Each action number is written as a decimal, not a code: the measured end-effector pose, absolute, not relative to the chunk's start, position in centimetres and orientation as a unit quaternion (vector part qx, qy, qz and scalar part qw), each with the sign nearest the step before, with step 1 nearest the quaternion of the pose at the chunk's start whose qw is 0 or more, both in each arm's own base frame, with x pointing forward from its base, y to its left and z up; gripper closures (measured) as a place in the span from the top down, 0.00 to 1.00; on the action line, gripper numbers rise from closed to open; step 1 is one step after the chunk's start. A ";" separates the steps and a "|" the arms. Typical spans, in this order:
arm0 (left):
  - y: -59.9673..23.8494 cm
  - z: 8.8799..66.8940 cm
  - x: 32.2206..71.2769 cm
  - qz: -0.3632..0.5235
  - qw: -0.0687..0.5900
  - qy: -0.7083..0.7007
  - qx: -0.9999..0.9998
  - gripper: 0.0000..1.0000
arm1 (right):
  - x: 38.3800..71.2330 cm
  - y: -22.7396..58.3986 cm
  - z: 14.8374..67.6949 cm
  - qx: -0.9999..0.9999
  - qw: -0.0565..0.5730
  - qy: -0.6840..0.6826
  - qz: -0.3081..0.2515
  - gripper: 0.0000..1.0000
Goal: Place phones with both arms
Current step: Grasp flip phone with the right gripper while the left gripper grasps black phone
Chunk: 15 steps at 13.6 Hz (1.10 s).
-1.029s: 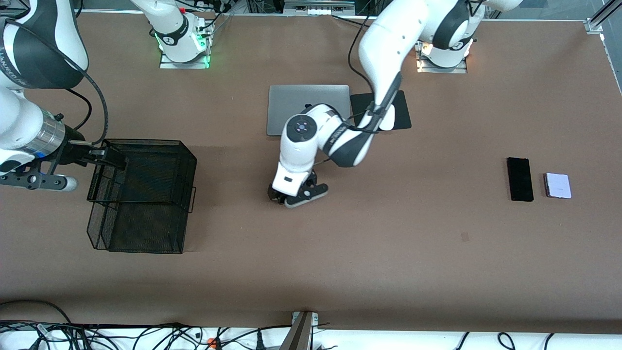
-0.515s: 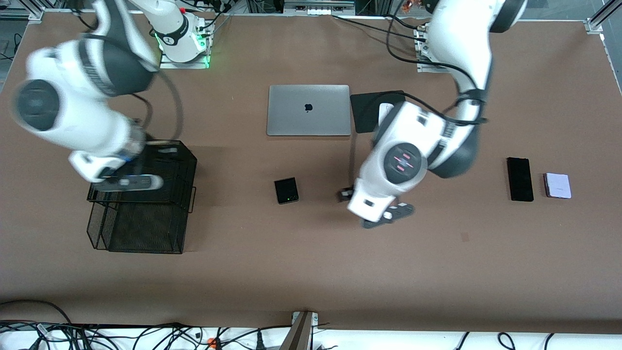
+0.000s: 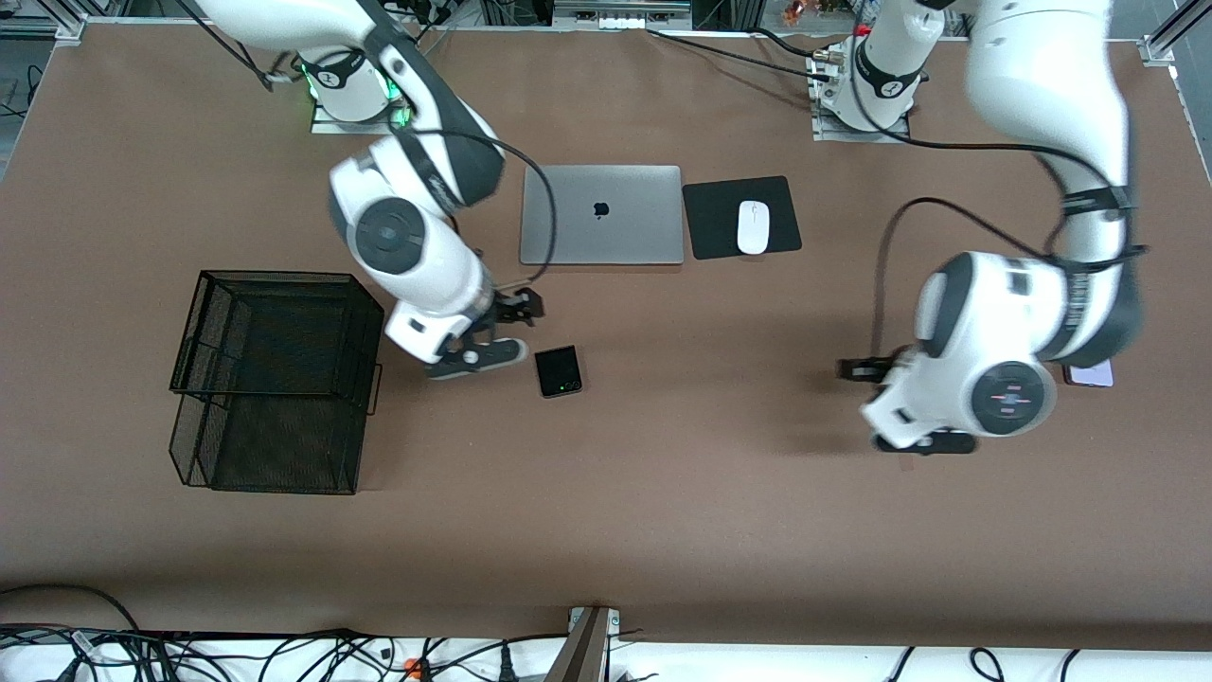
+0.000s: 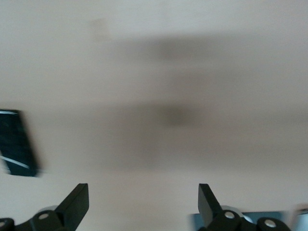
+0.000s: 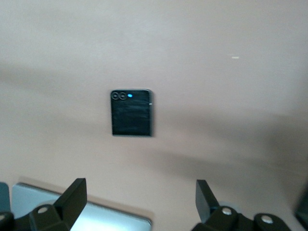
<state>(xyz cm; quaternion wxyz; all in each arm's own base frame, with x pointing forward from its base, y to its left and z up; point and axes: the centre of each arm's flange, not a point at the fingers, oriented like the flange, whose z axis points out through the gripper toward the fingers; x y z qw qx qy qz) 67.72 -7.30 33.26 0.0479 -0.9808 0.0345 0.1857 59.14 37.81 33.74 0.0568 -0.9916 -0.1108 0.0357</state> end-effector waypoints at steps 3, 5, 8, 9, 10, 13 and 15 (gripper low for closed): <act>1.9 29.9 66.5 0.151 0.042 0.071 -0.985 1.00 | 57.9 41.4 27.8 -0.989 0.065 -0.129 0.035 1.00; 6.7 26.5 64.5 0.120 0.033 0.089 -0.988 1.00 | 57.3 42.6 25.1 -0.988 0.057 -0.144 0.026 1.00; 12.7 23.7 61.1 0.089 0.026 0.087 -0.992 1.00 | 57.5 42.7 22.9 -0.986 0.045 -0.159 0.007 1.00; 14.5 23.6 60.2 0.082 0.025 0.083 -0.993 1.00 | 57.7 42.6 22.3 -0.986 0.040 -0.164 0.001 1.00; 16.4 23.5 59.5 0.076 0.024 0.077 -0.994 1.00 | 57.8 42.5 21.7 -0.984 0.030 -0.173 -0.005 1.00; 21.8 23.2 57.1 0.050 0.022 0.036 -0.998 1.00 | 57.9 42.5 20.2 -0.981 0.020 -0.189 -0.020 1.00; 23.5 22.2 55.7 0.024 0.007 -0.005 -1.000 1.00 | 57.9 42.6 19.4 -0.981 0.024 -0.190 -0.025 1.00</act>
